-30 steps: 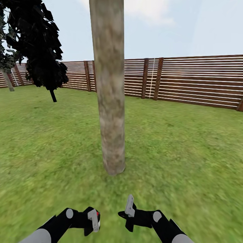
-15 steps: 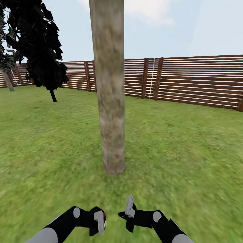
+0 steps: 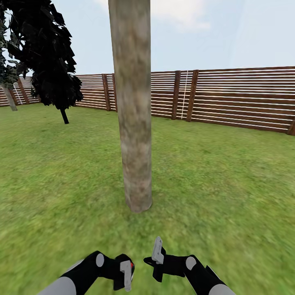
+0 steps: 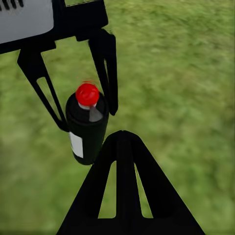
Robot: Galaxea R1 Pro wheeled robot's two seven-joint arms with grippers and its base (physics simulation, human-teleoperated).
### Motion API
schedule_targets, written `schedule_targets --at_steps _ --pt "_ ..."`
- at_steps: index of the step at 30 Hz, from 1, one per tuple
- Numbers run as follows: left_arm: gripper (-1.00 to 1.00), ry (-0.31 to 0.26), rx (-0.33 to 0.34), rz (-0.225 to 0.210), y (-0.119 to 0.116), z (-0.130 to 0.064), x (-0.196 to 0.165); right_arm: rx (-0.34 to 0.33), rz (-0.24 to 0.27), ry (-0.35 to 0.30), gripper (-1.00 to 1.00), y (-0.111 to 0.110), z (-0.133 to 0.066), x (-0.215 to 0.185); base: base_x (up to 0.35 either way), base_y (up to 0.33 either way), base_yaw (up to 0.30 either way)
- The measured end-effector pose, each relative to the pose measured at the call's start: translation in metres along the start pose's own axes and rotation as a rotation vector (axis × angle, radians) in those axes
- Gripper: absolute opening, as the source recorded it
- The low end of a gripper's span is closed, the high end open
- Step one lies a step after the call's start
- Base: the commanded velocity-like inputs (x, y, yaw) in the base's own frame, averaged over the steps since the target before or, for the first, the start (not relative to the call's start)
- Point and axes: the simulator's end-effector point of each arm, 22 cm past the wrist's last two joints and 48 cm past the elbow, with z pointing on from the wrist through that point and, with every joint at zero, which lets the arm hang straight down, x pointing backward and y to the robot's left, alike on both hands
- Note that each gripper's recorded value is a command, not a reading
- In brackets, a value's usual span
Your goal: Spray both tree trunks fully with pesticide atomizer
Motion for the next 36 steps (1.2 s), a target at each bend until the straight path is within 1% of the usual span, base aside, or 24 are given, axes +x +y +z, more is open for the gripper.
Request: schedule_targets --at_steps 6,15,23,36 --pt "-1.00 -0.024 -0.013 0.024 0.006 0.002 -0.019 0.000 0.000 0.000 -1.00 0.000 0.000 0.000 0.000 0.000 0.000" --pt "-1.00 -0.051 -0.008 0.030 0.002 0.009 -0.037 0.000 0.000 0.000 -1.00 0.000 0.000 0.000 0.000 0.000 0.000" --pt "-1.00 -0.064 -0.003 0.032 0.000 0.012 -0.046 0.000 0.000 0.000 -1.00 0.000 0.000 0.000 0.000 0.000 0.000" --pt "-1.00 -0.073 0.000 0.033 -0.001 0.013 -0.050 0.000 0.000 0.000 -1.00 0.000 0.000 0.000 0.000 0.000 0.000"
